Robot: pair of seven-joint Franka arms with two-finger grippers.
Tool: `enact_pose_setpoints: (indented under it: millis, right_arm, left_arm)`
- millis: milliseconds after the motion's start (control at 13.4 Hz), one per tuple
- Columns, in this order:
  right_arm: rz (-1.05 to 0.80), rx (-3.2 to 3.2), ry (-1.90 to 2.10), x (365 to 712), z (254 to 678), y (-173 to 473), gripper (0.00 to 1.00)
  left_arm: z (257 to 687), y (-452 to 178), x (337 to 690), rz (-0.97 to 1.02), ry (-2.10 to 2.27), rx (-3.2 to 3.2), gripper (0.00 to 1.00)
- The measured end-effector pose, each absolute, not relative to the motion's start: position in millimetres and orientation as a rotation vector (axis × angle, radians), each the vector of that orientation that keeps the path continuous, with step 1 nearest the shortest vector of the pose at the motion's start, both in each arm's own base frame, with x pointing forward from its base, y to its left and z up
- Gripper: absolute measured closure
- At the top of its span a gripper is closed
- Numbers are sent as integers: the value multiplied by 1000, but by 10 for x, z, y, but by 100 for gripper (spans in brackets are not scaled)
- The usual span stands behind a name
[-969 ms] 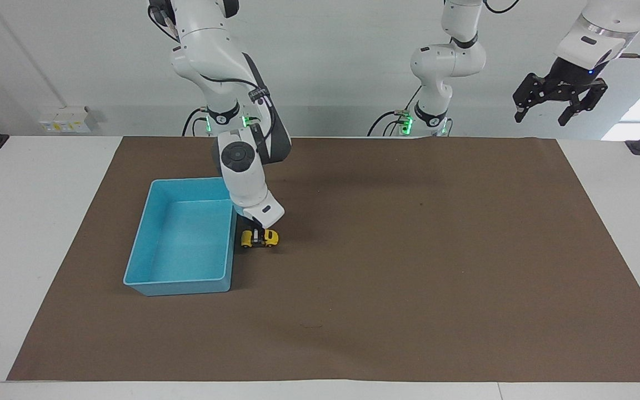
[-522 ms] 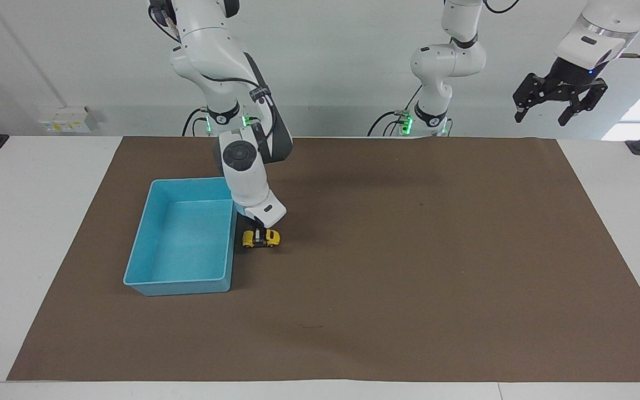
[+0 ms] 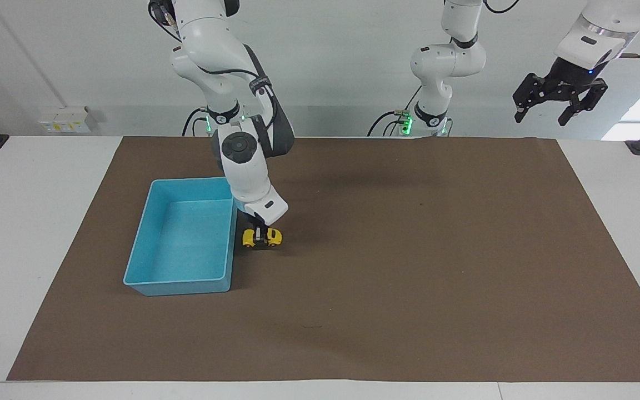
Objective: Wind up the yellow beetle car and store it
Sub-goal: 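Lower the right gripper and grasp the yellow car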
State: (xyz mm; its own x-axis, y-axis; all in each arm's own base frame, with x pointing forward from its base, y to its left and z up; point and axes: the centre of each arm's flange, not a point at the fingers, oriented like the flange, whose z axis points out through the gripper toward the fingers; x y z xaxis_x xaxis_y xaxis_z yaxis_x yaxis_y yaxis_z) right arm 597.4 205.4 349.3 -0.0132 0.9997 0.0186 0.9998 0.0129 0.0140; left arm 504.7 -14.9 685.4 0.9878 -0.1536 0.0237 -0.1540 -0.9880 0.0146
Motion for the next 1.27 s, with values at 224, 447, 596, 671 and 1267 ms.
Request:
enact_pose_setpoints:
  millis: [224,447,596,671,1267]
  right_arm:
    - [-52,-2212,-2227,5972,3770,2124,55]
    - [-60,-2220,-2222,5932,4077,2101,55]
    - [-61,-2231,-2214,5912,4227,2035,55]
    - [-58,-2237,-2209,5907,4274,1999,55]
    - [10,-2175,-2243,5953,4425,1371,55]
  left_arm:
    - [6854,-149,5047,35,-241,3116,0]
    - [6854,-149,5047,35,-241,3116,0]
    - [6854,-149,5047,35,-241,3116,0]
    - [6854,-149,5047,35,-241,3116,0]
    - [6854,-149,5047,35,-241,3116,0]
